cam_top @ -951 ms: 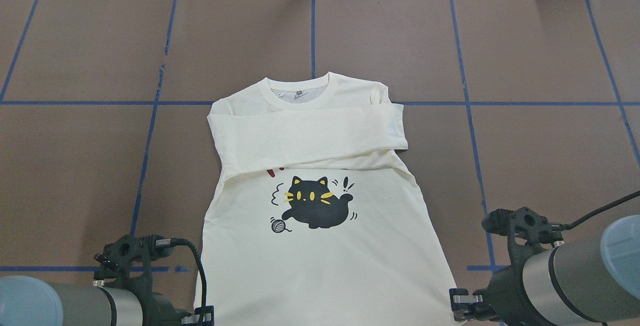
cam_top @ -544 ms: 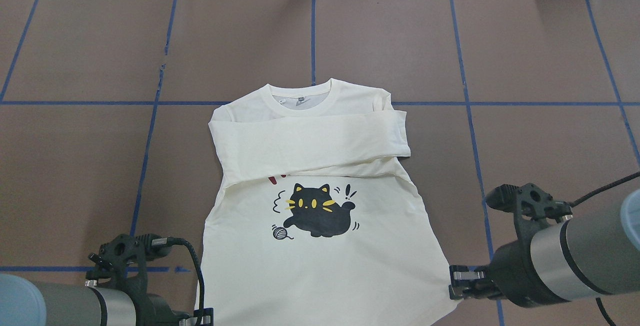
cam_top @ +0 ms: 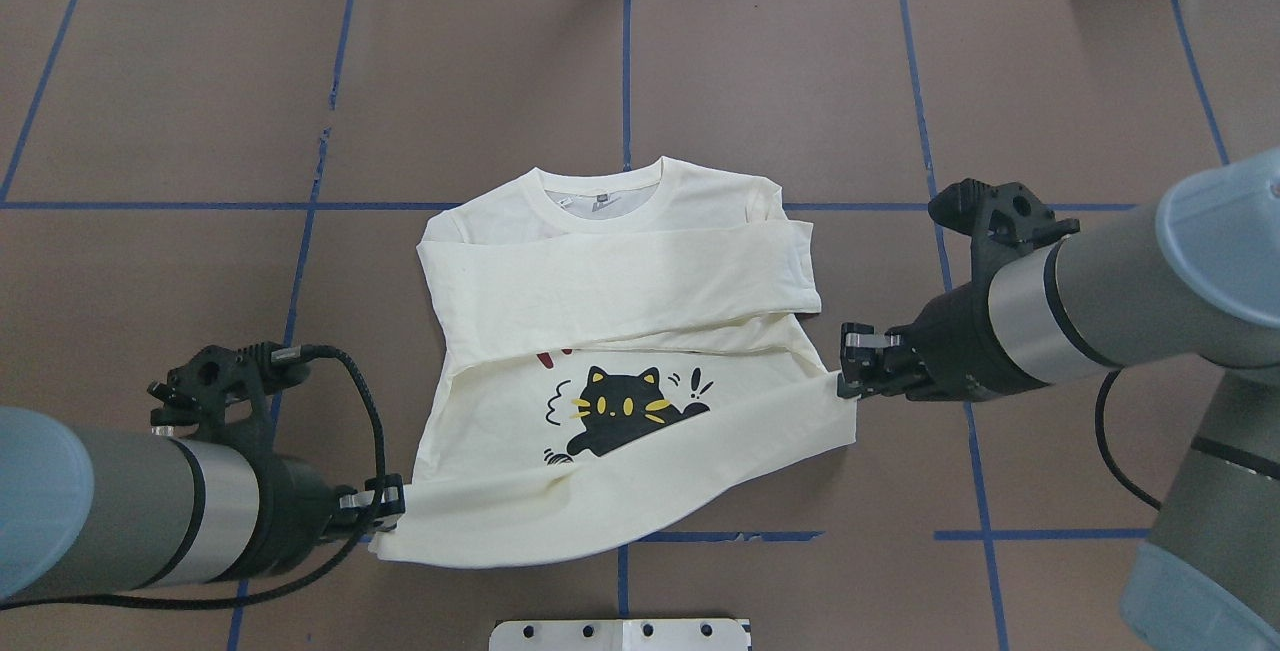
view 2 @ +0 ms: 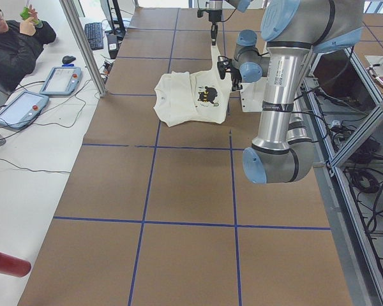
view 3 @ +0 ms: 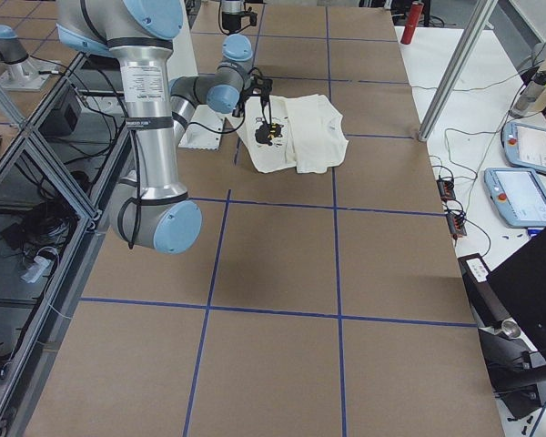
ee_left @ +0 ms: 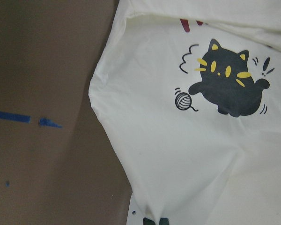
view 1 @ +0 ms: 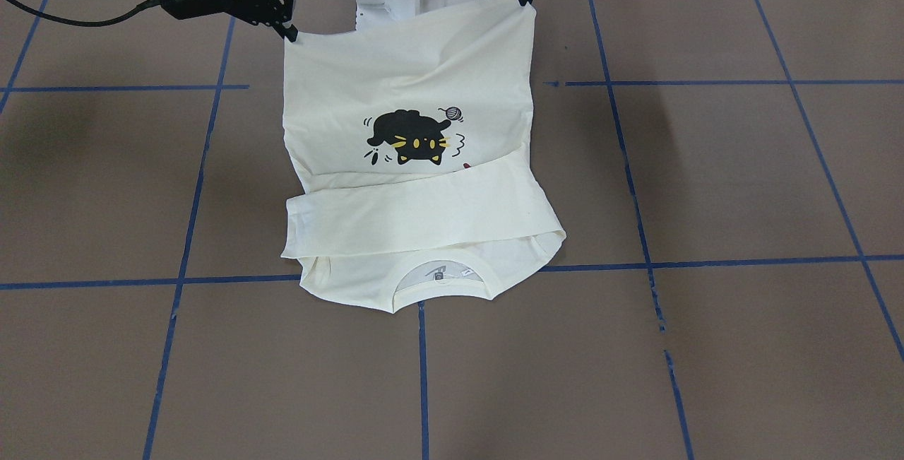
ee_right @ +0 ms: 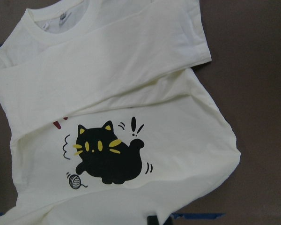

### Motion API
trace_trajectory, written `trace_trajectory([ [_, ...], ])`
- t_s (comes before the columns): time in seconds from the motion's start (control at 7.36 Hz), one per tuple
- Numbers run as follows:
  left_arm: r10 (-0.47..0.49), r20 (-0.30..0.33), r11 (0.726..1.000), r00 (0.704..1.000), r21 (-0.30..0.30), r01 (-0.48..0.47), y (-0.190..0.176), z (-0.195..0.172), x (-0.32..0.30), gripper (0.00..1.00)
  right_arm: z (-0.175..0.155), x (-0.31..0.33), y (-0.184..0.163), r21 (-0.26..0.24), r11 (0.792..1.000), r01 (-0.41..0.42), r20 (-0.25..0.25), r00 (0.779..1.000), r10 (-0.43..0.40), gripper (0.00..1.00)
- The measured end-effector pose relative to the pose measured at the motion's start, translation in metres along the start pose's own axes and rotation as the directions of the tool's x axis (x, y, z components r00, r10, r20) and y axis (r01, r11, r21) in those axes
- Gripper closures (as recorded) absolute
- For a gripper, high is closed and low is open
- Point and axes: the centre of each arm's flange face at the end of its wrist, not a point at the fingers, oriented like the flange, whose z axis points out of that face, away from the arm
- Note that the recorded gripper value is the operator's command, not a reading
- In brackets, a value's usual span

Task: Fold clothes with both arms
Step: 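Lift the hem with both grippers and fold it toward the collar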

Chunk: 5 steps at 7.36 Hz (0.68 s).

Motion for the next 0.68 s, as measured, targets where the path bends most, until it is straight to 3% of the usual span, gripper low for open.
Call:
trace_trajectory([
  [0.27,-0.043,0.032,0.997,0.999,0.069,0.041,-0.044,0.021,0.009,1.0,0.001,0.003,-0.055,0.084,0.996,-0.02,-0.024,0.999,0.022,1.0],
  [0.68,-0.093,0.056,0.978,0.994,0.194,0.081,-0.124,0.03,0.02,1.0,0.032,-0.013,-0.113,0.127,0.991,-0.05,-0.07,0.996,0.06,1.0],
])
